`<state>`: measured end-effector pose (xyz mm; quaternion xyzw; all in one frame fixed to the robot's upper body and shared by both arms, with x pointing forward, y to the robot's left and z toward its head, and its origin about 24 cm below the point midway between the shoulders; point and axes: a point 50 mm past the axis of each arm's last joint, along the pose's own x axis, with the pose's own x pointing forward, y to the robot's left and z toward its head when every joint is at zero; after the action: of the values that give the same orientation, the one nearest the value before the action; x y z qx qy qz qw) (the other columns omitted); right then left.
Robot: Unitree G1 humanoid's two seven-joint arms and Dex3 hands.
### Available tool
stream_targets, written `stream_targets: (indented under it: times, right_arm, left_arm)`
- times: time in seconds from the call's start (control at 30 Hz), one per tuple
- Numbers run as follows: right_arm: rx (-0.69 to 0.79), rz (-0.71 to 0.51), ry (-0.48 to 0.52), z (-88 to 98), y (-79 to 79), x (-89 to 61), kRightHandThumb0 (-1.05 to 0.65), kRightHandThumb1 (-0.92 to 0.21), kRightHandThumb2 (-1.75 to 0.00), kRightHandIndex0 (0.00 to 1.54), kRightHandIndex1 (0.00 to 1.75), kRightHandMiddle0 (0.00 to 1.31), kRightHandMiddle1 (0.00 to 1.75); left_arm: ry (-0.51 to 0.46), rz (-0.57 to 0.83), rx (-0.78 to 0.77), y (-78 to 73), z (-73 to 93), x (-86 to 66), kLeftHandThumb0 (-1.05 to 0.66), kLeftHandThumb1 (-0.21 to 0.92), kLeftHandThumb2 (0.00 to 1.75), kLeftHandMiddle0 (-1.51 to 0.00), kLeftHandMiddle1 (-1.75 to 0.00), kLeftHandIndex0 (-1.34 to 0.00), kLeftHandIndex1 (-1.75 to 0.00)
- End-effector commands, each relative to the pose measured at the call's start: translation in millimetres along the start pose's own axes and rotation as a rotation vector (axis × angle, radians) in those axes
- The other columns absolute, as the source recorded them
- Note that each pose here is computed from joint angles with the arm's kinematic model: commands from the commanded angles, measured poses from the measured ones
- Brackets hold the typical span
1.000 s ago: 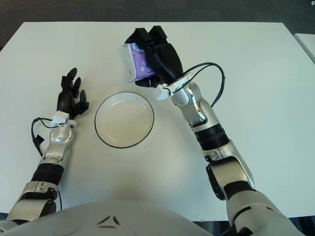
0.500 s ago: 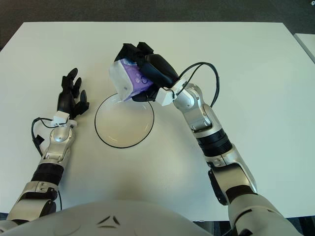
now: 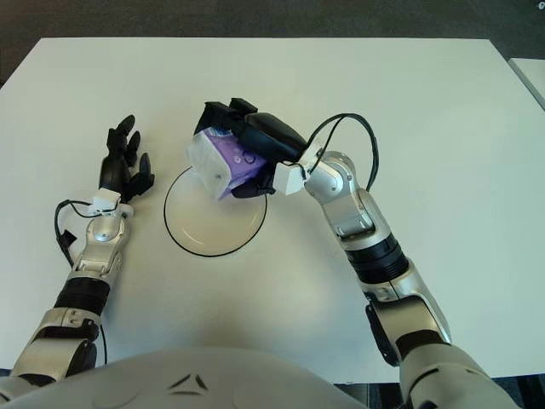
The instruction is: Put the tissue paper into the plate.
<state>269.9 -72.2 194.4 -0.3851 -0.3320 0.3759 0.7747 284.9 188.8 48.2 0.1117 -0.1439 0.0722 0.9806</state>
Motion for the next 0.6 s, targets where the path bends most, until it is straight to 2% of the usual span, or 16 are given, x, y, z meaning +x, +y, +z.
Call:
stream_targets:
  times: [0.0,0.27,0.57]
  right_arm:
    - [0.027,0.064,-0.038,9.8,1.5,-5.2,0.00,-0.11,-1.56,0.76,1.72,0.55,1.75]
    - [0.054,0.089,-0.041,10.7,7.7,-7.5,0.00,-0.12,-1.54,0.76,1.71,0.54,1.75]
    - [0.018,0.091,-0.084,14.0,9.7,-8.8,0.00,-0.14,-1.51,0.75,1.70,0.52,1.75]
  left_arm:
    - [0.382,-0.064,0.065,-10.0,-76.3,-87.3,-0.70,0.92,0.80,-0.30,-0.01,0.00,-0.58]
    - [0.382,-0.065,0.063,-10.7,-78.3,-87.1,-0.70,0.92,0.80,-0.32,-0.02,0.00,-0.61]
    - [0.371,-0.072,0.052,-13.0,-78.1,-87.3,-0.71,0.92,0.80,-0.30,-0.01,0.00,-0.58]
